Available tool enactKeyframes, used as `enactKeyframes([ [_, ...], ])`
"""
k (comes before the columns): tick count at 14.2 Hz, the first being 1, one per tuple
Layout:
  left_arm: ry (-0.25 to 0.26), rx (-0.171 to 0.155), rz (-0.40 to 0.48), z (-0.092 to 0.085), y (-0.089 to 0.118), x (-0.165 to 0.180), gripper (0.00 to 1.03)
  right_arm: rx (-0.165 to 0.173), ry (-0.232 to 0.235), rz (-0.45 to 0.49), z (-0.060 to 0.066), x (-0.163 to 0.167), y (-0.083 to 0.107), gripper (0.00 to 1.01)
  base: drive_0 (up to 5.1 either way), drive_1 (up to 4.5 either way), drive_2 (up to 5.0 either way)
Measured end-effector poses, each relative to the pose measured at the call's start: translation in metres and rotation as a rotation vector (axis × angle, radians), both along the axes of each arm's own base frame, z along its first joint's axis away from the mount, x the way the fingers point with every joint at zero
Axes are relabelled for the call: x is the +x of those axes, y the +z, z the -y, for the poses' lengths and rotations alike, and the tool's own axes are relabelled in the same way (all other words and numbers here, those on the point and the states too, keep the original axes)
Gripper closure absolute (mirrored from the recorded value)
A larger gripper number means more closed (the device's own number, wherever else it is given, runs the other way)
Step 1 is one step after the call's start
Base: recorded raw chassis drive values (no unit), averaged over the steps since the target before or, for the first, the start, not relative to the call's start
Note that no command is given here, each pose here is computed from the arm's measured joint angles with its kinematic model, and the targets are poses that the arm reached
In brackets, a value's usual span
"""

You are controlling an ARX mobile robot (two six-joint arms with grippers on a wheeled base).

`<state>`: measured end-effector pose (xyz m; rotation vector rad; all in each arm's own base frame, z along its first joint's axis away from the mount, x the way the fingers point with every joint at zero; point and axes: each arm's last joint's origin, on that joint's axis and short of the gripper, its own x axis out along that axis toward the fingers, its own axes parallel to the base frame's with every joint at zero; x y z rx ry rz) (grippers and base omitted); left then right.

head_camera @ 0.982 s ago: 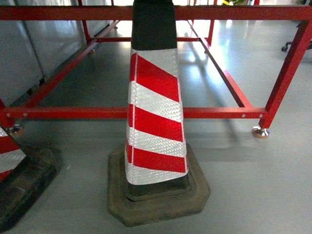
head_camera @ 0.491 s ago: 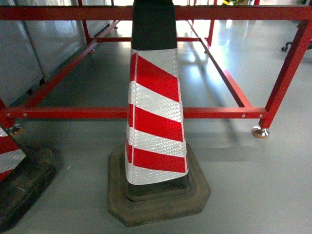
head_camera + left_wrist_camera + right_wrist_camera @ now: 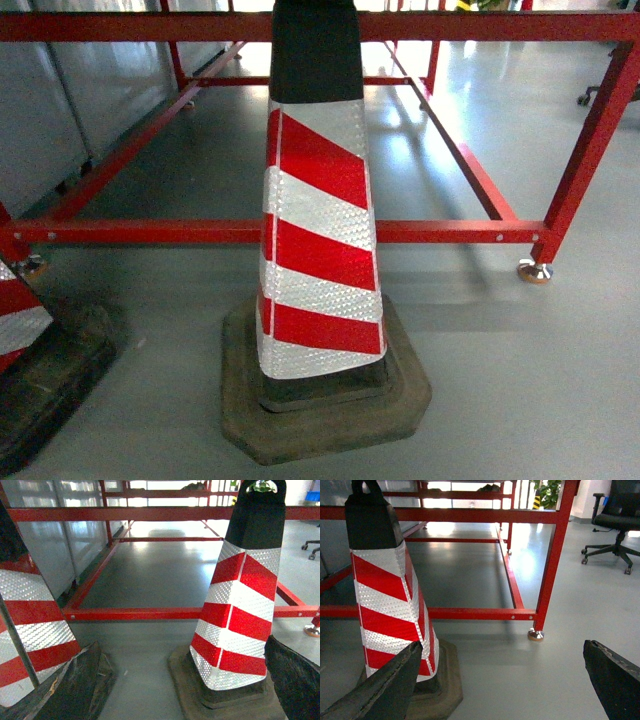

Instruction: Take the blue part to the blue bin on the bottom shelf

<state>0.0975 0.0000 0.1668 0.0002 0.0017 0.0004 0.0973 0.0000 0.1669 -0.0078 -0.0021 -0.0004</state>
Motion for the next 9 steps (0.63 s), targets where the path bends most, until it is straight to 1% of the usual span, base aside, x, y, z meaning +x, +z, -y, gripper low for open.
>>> enactKeyframes([
  [9,0.001,0.000,0.000,0.0000,0.0000,0.0000,0.05,0.003,0.002,-0.001,0.0000,0.0000,-0.0002,0.03,0.0,0.00,0.0],
])
